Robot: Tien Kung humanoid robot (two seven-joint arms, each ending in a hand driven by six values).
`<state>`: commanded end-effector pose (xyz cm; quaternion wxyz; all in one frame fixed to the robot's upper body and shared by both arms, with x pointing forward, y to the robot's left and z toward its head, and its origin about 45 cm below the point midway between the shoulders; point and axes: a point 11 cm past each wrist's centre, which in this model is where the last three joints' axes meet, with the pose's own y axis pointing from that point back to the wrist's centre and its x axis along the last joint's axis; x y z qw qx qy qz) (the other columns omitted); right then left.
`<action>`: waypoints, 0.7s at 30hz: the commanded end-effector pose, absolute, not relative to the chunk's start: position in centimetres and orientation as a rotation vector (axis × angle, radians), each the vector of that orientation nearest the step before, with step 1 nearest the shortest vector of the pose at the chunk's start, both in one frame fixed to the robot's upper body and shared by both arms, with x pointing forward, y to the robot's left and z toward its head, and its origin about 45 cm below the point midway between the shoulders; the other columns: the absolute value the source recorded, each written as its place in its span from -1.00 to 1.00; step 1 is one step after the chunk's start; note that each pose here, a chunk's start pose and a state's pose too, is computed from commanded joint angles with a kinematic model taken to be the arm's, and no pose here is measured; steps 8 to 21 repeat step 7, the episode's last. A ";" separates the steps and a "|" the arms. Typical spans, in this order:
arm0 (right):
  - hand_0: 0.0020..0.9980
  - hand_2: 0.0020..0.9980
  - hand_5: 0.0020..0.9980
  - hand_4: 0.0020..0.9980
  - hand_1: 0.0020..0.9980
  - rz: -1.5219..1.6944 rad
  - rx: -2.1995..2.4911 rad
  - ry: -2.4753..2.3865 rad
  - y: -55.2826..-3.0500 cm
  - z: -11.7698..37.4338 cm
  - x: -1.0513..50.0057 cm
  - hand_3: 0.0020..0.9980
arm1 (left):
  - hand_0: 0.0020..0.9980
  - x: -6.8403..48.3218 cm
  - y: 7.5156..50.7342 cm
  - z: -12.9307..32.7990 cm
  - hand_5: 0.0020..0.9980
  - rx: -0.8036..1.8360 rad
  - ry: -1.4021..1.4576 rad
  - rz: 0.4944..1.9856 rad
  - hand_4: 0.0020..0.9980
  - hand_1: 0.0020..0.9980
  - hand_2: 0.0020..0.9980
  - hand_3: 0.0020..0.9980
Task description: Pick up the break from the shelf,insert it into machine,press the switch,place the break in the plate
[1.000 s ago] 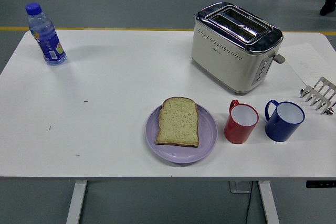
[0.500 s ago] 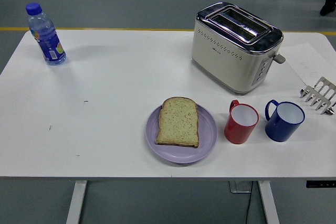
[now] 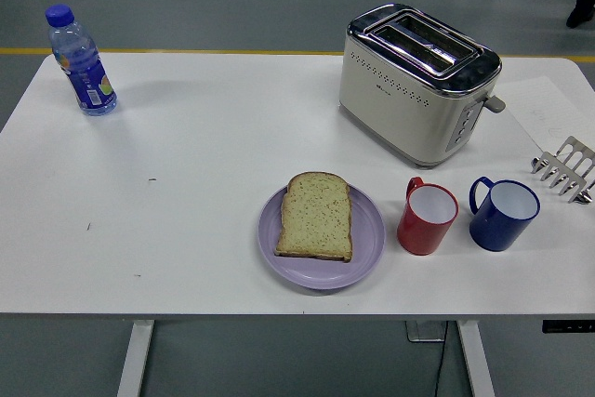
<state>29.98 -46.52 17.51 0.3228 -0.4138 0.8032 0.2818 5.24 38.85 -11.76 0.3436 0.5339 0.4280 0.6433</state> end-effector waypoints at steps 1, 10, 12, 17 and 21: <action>0.45 0.40 -0.44 0.03 0.36 0.742 -1.088 2.108 -46.5 17.5 30.0 0.30 | 0.32 5.3 38.8 -11.8 0.84 1.386 1.112 1.672 -0.13 0.24 0.34 0.23; 0.45 0.40 -0.44 0.03 0.36 0.747 -1.098 2.101 -46.3 17.5 30.1 0.30 | 0.32 5.5 38.8 -11.7 0.84 1.378 1.109 1.675 -0.13 0.24 0.34 0.23; 0.45 0.40 -0.44 0.03 0.36 0.747 -1.098 2.101 -46.3 17.5 30.1 0.30 | 0.32 5.5 38.8 -11.7 0.84 1.378 1.109 1.675 -0.13 0.24 0.34 0.23; 0.45 0.40 -0.44 0.03 0.36 0.747 -1.098 2.101 -46.3 17.5 30.1 0.30 | 0.32 5.5 38.8 -11.7 0.84 1.378 1.109 1.675 -0.13 0.24 0.34 0.23; 0.45 0.40 -0.44 0.03 0.36 0.747 -1.098 2.101 -46.3 17.5 30.1 0.30 | 0.32 5.5 38.8 -11.7 0.84 1.378 1.109 1.675 -0.13 0.24 0.34 0.23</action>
